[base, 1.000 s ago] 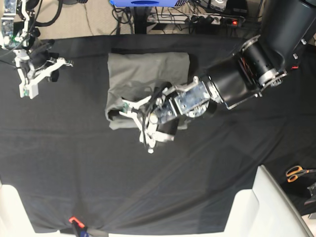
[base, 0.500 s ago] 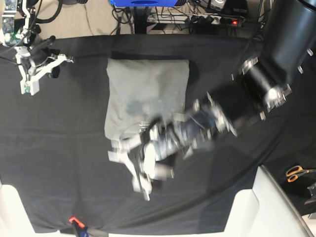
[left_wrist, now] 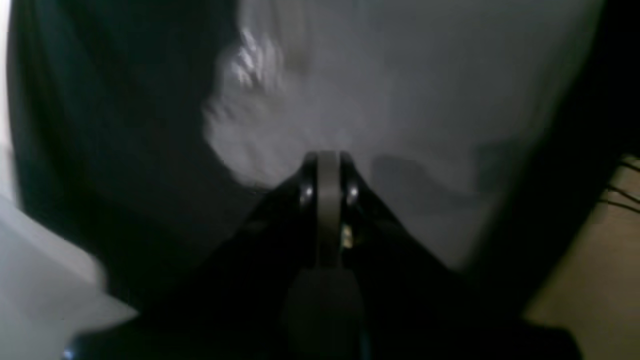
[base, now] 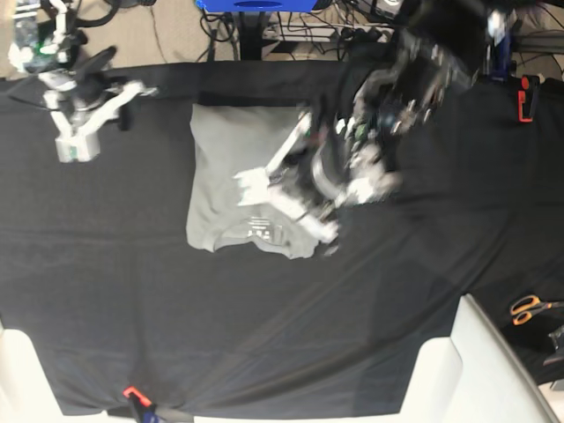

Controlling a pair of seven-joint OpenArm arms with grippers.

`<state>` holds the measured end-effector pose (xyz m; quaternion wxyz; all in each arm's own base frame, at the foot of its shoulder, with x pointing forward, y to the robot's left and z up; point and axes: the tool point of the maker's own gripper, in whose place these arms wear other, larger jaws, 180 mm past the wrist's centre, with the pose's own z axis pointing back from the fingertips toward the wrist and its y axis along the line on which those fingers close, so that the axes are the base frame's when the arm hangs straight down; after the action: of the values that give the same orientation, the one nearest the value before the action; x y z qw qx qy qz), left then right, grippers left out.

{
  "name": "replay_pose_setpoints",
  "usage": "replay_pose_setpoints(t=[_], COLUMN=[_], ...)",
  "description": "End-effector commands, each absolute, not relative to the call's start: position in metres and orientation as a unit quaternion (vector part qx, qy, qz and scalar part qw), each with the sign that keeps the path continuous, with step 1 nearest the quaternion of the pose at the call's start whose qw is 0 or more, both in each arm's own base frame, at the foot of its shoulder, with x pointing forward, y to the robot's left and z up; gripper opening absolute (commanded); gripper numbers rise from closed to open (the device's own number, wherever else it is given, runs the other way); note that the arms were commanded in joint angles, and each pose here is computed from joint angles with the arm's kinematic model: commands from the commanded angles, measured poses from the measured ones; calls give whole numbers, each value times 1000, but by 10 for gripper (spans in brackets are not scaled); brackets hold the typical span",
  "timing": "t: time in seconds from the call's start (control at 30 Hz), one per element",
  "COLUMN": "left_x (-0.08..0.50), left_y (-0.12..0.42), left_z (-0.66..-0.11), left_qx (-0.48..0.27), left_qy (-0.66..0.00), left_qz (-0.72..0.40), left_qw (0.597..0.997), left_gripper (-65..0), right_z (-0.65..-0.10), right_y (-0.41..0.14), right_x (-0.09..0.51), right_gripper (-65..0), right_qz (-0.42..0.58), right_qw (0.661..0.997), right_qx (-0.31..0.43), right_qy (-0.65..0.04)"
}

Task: Fold the T-shirt properly
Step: 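Press both grippers on the bundle's sides to straighten it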

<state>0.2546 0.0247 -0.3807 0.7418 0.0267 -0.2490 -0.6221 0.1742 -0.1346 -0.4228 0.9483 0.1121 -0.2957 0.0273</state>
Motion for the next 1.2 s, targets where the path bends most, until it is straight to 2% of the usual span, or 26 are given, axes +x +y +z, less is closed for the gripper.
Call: replay_pose_setpoints(t=[0.0,0.13,0.3,0.5,0.73,0.97,1.17], left_x=[254,221,188,188,193,210,206], left_y=[27,26,8,12,14,16,26], left_z=[-378,-394,-404,-410,-409,-407,-428], left_qx=[22,-54,-107,-106,-98,-86,-86], left_qy=[-259,-282,-279,-270,-273,-280,-247], left_qz=[-610,-565,-563,-562,-563,-566,-564], left_qw=[749,774,770,774,774,770,783], left_gripper=[-650,-650,-650,-650,-650,-650,-650], right_z=[-414,-406,-399,-402,-424,-423,-441], right_y=[-120,-72,-32,-14,-8,-5,1], right_x=[180,185,188,204,208,217,207], right_gripper=[-648,-648,-648,-648,-648,-648,-648], right_qz=[65,128,167,185,170,171,172], right_qw=[939,920,904,896,906,904,912], right_qx=[131,181,219,232,236,237,240], right_qy=[-311,-324,-327,-330,-308,-311,-285])
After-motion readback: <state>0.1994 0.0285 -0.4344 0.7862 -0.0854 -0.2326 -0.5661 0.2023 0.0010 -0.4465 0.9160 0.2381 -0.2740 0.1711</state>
